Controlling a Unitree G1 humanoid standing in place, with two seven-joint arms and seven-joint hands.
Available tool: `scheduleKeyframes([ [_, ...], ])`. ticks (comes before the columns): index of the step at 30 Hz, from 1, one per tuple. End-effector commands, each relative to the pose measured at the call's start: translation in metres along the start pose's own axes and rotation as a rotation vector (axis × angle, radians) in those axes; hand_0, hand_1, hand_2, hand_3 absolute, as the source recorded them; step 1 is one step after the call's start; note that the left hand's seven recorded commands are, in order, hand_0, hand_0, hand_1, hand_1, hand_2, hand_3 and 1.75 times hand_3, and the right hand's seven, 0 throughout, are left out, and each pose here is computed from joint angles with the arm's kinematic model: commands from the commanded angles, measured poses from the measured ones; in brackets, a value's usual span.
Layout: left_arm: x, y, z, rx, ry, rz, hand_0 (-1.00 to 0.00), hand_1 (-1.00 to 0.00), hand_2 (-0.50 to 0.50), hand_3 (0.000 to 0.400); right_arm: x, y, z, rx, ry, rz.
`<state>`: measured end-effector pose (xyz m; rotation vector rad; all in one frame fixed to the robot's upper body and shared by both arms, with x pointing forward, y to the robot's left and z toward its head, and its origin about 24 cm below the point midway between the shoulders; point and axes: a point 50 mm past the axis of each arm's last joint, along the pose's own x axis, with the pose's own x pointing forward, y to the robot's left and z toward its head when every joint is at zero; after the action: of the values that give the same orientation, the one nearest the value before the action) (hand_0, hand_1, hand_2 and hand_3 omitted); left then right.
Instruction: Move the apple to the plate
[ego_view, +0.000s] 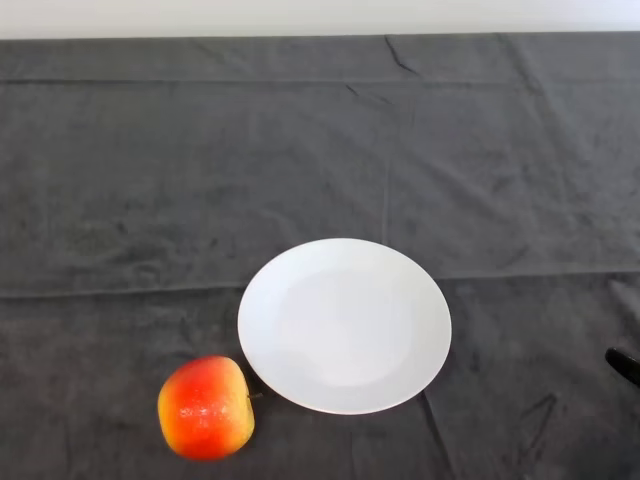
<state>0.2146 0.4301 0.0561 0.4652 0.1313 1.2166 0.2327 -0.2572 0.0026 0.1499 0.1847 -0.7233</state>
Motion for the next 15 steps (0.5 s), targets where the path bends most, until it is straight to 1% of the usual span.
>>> scheduleKeyframes([
  [1,0.017,0.003,0.042,-0.018,-0.164,-0.003,0.0,0.0,0.0,0.0,-0.0042,-0.0042,-0.0162,-0.006,0.081,-0.011],
  [8,0.017,-0.014,0.063,-0.04,-0.222,-0.081,0.0,0.0,0.0,0.0,-0.0042,-0.0042,-0.0162,-0.006,0.081,-0.011],
  [15,0.007,-0.039,0.083,-0.061,-0.271,-0.198,0.0,0.0,0.0,0.0,-0.0042,-0.0042,-0.0162,-0.006,0.081,-0.011],
])
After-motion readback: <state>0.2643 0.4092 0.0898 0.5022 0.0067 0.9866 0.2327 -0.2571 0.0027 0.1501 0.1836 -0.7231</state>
